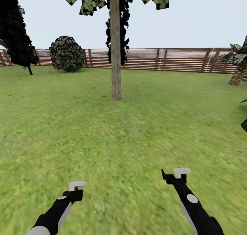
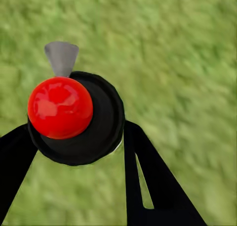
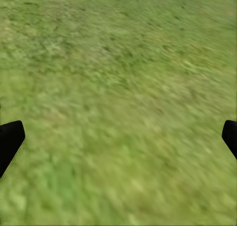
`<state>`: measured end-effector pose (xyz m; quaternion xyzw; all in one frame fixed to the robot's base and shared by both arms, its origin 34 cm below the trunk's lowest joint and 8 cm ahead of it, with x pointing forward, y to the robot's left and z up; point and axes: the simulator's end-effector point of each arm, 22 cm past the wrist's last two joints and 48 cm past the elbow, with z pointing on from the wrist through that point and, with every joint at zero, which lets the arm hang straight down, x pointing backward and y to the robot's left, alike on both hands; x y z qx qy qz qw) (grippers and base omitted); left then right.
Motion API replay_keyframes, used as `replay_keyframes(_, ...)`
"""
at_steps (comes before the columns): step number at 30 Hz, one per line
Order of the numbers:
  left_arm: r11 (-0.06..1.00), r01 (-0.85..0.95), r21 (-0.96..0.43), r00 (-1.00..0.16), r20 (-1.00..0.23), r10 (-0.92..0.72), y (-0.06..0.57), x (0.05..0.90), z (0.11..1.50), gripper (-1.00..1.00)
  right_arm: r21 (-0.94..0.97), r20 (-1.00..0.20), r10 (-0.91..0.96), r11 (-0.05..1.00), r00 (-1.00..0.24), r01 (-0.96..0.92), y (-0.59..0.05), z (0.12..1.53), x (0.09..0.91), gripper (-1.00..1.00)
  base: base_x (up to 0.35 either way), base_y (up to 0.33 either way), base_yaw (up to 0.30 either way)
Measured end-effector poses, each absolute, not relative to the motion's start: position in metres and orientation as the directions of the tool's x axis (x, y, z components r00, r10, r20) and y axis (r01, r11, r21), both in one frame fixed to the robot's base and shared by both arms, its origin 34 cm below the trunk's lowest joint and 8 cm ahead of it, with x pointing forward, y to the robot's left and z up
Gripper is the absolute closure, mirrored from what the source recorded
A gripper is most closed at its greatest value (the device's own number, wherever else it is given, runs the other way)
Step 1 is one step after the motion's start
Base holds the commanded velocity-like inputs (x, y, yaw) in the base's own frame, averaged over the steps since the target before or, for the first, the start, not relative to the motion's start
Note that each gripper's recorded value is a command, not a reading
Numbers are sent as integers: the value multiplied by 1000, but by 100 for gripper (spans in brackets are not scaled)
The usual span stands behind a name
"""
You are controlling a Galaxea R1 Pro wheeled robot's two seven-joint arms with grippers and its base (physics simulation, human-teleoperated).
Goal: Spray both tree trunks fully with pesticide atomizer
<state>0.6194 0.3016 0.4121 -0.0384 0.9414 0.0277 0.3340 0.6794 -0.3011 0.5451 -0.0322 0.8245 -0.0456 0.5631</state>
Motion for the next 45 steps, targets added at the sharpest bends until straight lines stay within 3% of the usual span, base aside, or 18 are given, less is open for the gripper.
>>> replay_keyframes(27,996,-90,27,-771,-634,-53,302,620,413,100,-111,-926,-104,994,-364,-2,-301,545,679,-100,308,163,0)
replay_keyframes(45,996,-90,28,-774,-631,-53,303,619,412,100,-111,-926,-103,994,-363,2,-303,546,680,-100,337,9,0)
